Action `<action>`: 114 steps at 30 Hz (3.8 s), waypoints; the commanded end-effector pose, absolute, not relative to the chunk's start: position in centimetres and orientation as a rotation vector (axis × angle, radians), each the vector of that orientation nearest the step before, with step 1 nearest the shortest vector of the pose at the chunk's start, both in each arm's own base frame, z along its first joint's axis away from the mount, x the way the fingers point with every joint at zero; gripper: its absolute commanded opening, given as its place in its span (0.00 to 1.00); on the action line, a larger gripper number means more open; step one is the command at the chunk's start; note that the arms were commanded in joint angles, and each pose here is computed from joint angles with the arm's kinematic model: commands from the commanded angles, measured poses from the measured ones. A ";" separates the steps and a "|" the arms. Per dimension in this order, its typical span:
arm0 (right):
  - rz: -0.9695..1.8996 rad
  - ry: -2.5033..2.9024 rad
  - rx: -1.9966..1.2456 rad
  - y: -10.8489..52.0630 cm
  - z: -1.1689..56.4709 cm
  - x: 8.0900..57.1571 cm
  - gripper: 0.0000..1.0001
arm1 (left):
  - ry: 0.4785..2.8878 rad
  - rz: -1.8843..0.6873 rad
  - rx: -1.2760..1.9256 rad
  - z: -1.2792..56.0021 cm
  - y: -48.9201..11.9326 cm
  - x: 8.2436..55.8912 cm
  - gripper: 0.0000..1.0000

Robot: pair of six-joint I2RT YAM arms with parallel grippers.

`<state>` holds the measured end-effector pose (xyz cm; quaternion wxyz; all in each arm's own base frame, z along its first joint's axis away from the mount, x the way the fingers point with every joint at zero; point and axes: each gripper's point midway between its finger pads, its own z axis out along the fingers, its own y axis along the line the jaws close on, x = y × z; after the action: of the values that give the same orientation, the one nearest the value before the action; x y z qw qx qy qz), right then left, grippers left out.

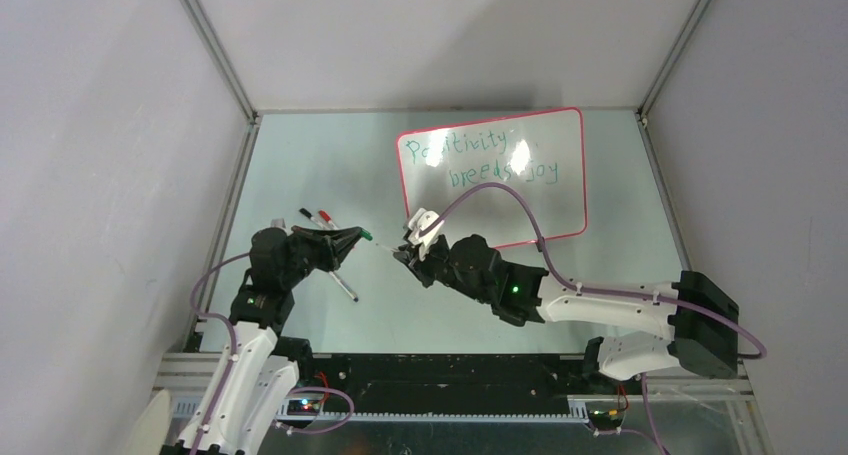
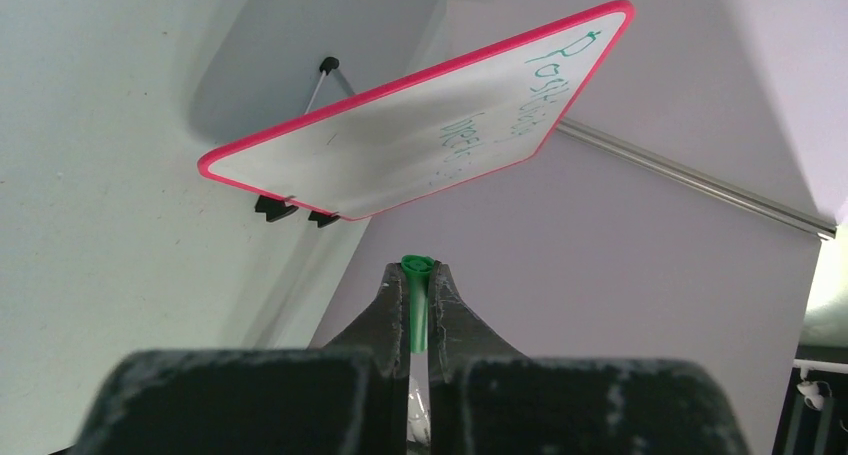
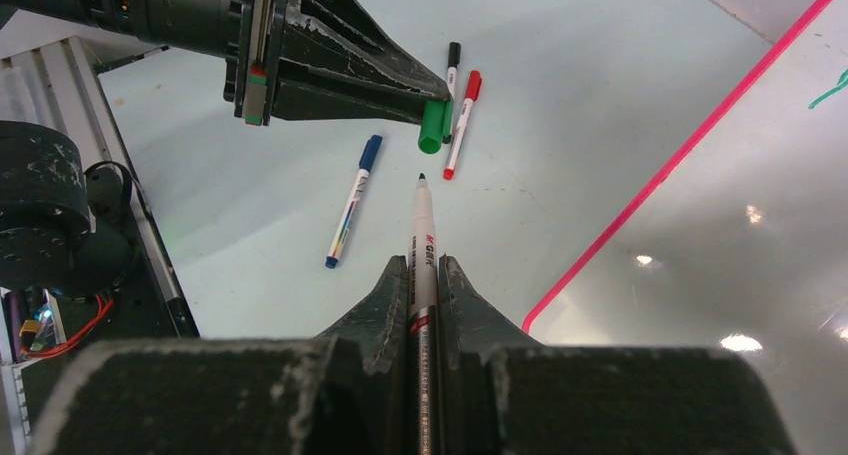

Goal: Write a sentence on the whiteboard
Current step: Insert the whiteboard marker without the cap into the pen cap, then put down the whiteboard marker at the center of the board.

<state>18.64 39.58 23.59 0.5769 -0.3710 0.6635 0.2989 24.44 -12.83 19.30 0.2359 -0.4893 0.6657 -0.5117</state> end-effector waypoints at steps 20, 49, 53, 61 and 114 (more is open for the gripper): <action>0.685 1.481 -0.807 41.1 27.2 19.8 0.00 | 1.808 -1.459 -1.291 20.9 -13.1 24.0 0.00; 0.603 1.366 -0.668 43.7 28.1 22.7 0.00 | 1.711 -1.590 -1.348 23.1 -13.4 24.0 0.00; 0.570 1.292 -0.674 44.9 28.2 22.5 0.00 | 1.693 -1.618 -1.348 23.9 -13.5 24.1 0.00; 0.523 1.256 -0.707 47.0 26.6 23.5 0.00 | 1.721 -1.646 -1.297 24.8 -14.5 24.1 0.00; 0.199 2.337 -1.177 40.2 14.3 22.2 0.00 | 1.812 -0.253 -1.183 17.2 0.6 22.1 0.98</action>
<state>24.17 41.28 17.14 0.3139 -0.3971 0.8517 0.1358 23.70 -6.67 15.09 0.3549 -0.5062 0.7300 -0.2916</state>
